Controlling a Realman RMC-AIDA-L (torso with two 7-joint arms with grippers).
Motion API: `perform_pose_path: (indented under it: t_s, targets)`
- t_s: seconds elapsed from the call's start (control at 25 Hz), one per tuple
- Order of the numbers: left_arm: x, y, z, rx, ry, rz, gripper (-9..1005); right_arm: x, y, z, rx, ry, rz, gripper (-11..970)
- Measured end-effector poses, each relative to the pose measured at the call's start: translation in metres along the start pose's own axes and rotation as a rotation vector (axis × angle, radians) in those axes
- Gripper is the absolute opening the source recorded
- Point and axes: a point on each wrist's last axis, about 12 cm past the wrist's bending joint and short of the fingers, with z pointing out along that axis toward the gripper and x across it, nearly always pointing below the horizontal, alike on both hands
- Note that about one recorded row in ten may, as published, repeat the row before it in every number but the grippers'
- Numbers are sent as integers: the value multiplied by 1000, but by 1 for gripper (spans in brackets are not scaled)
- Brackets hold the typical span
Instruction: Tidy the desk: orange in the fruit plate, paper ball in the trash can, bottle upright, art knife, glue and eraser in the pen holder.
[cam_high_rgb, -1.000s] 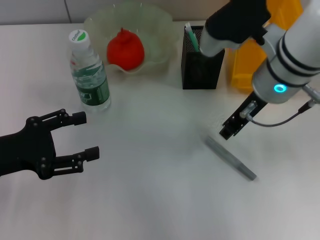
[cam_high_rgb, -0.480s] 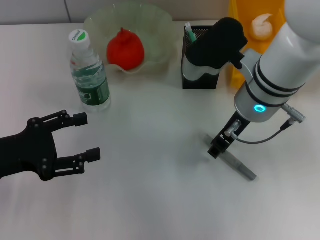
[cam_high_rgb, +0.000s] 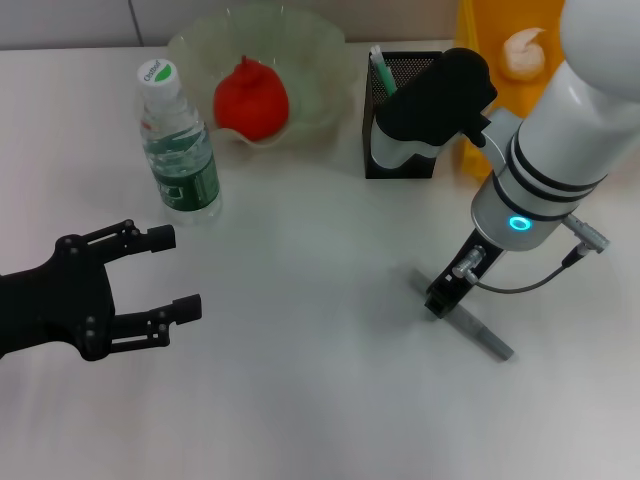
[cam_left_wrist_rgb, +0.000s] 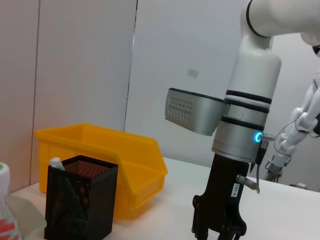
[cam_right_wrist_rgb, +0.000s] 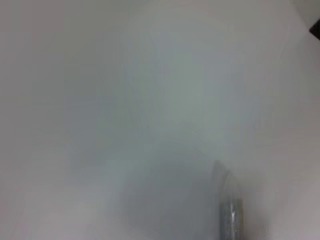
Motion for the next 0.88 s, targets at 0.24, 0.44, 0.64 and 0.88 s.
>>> perform_pose_path:
  t_s: [0.24, 0.44, 0.64, 0.88]
  targets:
    - [-1, 1, 0, -5, -1, 2, 847, 2, -2, 3, 0, 15, 7, 387]
    - [-2, 2, 1, -4, -2, 6, 847, 1, -2, 3, 0, 19, 7, 194]
    - [-2, 3, 1, -6, -1, 8, 847, -2, -1, -10, -1, -22, -6, 141]
    - [-2, 3, 1, -11, 1, 8, 847, -9, -11, -63, 4, -237, -15, 139]
